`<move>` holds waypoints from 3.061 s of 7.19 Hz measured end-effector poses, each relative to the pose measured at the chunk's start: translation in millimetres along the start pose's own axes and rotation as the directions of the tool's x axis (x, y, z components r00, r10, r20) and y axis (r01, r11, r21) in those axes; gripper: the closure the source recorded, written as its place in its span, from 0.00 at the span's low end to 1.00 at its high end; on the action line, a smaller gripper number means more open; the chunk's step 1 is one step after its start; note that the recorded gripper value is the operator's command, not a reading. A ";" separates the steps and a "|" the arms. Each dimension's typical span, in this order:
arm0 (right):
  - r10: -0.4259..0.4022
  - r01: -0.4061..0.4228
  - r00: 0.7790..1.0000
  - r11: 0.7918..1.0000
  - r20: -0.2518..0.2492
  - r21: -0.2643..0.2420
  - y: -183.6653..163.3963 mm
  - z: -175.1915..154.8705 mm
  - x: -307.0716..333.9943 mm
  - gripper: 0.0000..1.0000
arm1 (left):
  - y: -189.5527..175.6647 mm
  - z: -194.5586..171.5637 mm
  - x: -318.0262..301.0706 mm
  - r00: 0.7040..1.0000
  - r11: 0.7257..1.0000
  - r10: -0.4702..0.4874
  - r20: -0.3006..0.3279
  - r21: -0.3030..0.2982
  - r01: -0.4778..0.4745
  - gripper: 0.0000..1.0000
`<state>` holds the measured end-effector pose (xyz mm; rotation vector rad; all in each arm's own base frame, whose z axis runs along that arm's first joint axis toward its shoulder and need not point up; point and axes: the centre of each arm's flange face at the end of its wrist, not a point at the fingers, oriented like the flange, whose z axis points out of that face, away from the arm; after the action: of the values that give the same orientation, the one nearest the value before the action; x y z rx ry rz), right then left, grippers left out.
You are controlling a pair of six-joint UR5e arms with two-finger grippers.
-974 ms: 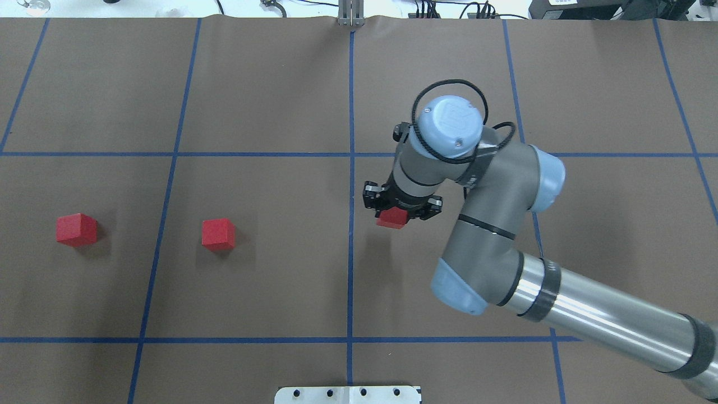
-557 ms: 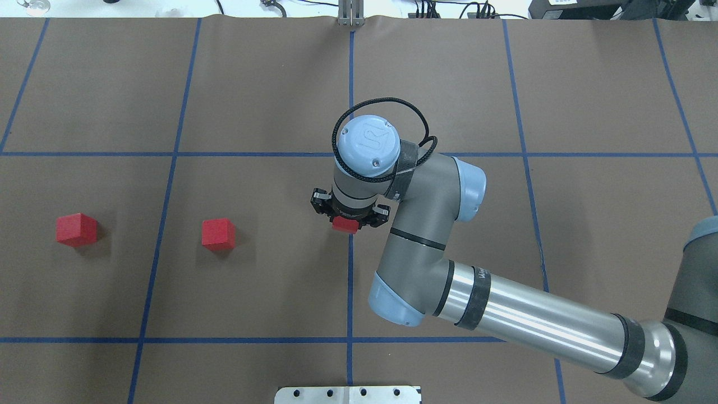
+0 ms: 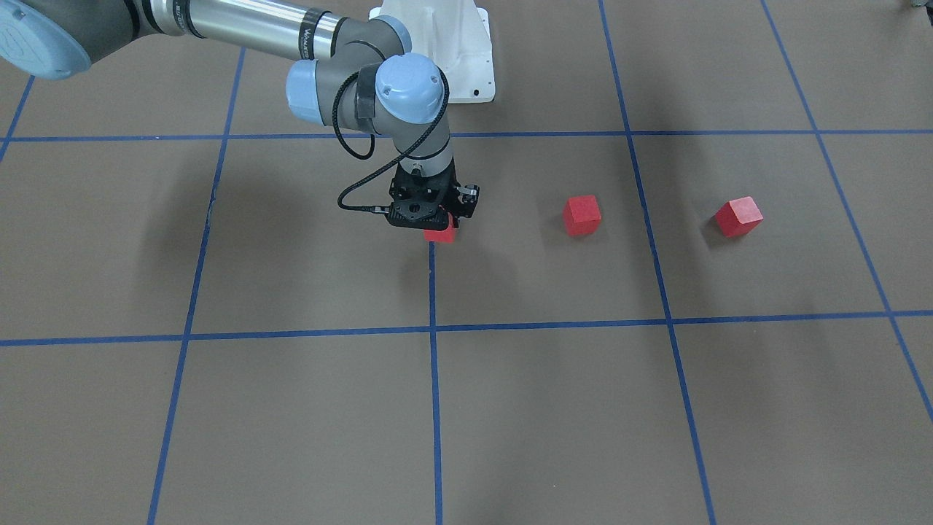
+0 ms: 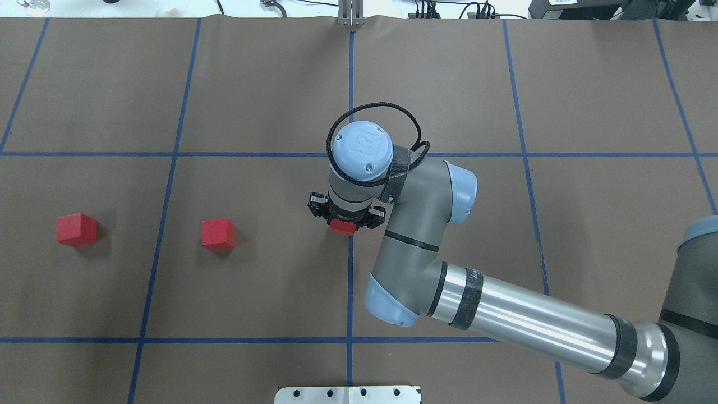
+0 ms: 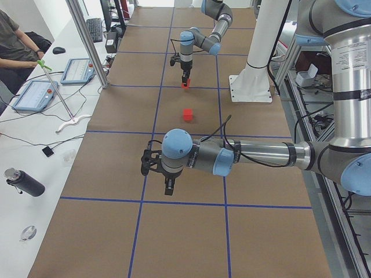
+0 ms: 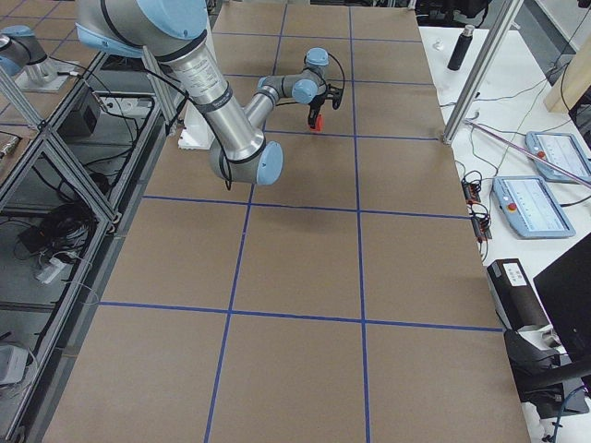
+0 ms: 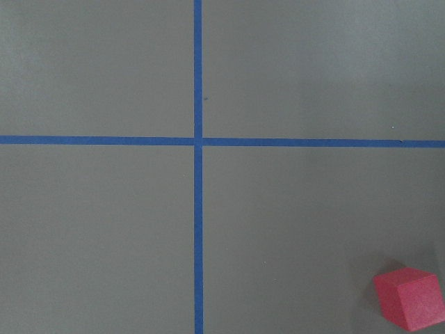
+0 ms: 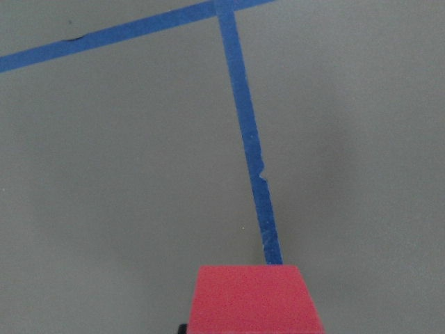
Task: Form red blocks into L shape at center
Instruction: 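Carry the red cube with the right gripper toward the table center, then lower the red cube at the center and open the right gripper, then raise the right gripper while the left gripper reaches toward the nearer red cube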
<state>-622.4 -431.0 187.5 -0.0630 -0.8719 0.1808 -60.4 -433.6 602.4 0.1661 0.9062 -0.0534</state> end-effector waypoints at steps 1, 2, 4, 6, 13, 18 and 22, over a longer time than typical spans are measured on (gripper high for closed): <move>-0.013 0.013 1.000 1.000 -0.007 -0.001 -0.7 2.9 1.9 1.00 | 0.0 -0.1 0.2 1.000 1.000 0.000 0.000 0.000 0.000 0.00; -0.019 0.019 1.000 1.000 -0.012 -0.002 -1.2 4.8 3.2 1.00 | -0.1 -0.2 0.2 1.000 1.000 0.000 0.000 0.000 0.000 0.00; -0.023 0.023 1.000 1.000 -0.016 -0.003 -1.6 6.7 4.8 0.64 | -0.1 -0.5 0.6 1.000 1.000 0.001 0.000 0.001 -0.001 0.00; -0.024 0.024 0.999 1.000 -0.021 -0.002 -1.3 9.6 5.6 0.54 | -0.4 -1.4 1.8 1.000 1.000 0.003 0.000 0.003 -0.003 0.00; -0.081 0.082 0.996 0.997 -0.034 0.010 -0.7 16.7 8.5 0.00 | -1.5 -6.2 7.9 1.000 1.000 0.012 -0.002 0.012 -0.012 0.00; -0.072 0.069 0.996 0.996 0.059 0.052 -19.6 -51.4 57.8 0.00 | -29.3 -13.1 89.1 0.977 0.997 -0.078 -0.198 0.008 0.081 0.01; -0.113 0.111 0.993 0.993 0.036 0.042 -71.9 -87.7 195.5 0.00 | -28.0 55.7 291.6 0.973 0.994 -0.080 -0.217 -0.092 0.061 0.00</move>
<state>-422.7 -464.2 288.0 0.0265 -0.9069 0.0947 159.4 -463.5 403.2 0.0608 1.1344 -0.0636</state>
